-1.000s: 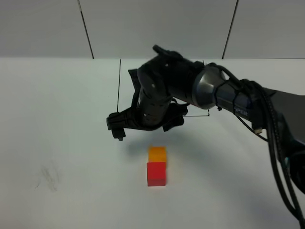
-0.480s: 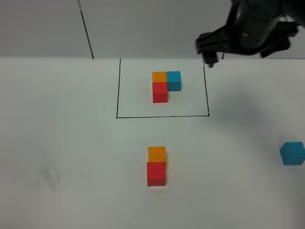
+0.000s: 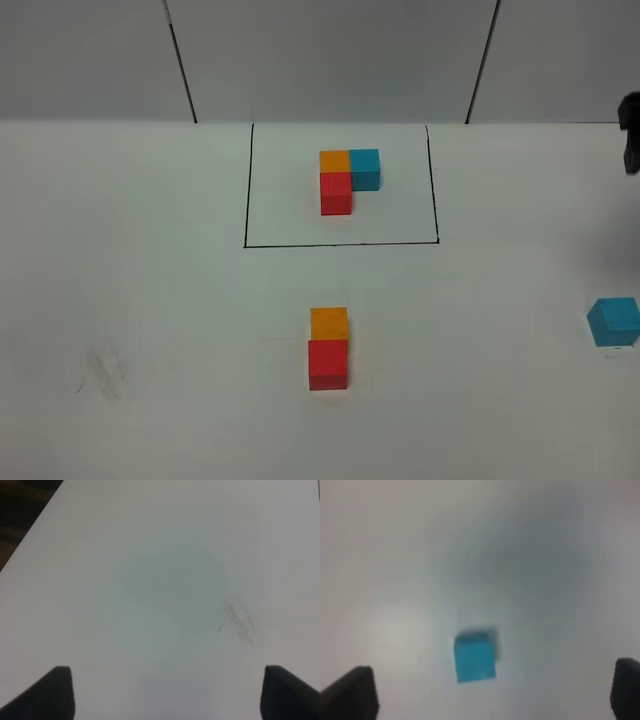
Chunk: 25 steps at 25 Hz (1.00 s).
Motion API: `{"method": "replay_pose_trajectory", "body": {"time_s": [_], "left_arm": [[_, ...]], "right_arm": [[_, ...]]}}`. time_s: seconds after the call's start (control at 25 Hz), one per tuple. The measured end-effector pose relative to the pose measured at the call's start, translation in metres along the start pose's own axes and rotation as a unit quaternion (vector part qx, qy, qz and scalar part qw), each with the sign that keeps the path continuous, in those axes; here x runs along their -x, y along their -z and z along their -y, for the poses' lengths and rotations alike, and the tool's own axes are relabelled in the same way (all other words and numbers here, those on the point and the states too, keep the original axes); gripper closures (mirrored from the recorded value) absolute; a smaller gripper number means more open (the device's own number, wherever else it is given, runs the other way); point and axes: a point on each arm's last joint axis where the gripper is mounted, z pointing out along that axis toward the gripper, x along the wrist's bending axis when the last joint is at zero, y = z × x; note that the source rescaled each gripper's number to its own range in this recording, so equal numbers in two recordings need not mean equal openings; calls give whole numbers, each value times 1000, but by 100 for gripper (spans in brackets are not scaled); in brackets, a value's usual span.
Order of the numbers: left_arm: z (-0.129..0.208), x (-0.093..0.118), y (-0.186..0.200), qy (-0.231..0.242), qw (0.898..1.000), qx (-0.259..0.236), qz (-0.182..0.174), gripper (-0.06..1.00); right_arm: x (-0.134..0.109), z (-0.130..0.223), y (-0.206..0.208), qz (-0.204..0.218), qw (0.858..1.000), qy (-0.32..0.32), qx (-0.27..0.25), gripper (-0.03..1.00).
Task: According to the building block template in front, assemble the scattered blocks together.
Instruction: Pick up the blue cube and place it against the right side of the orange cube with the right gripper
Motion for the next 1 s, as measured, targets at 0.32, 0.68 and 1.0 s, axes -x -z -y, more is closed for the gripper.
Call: {"method": "replay_pose_trajectory", "body": {"time_s": [0.32,0.68,1.0], "left_arm": [[0,0,0,0,1000,0,0,12],[0,0,0,0,1000,0,0,12],[0,0,0,0,1000,0,0,12]], "right_arm": [[-3,48,-65,-6,995,10,-96,2],[-12,74,-102,-37,996,14,-77,3],[-14,66,-103,-43,998,30,-35,3]]}}
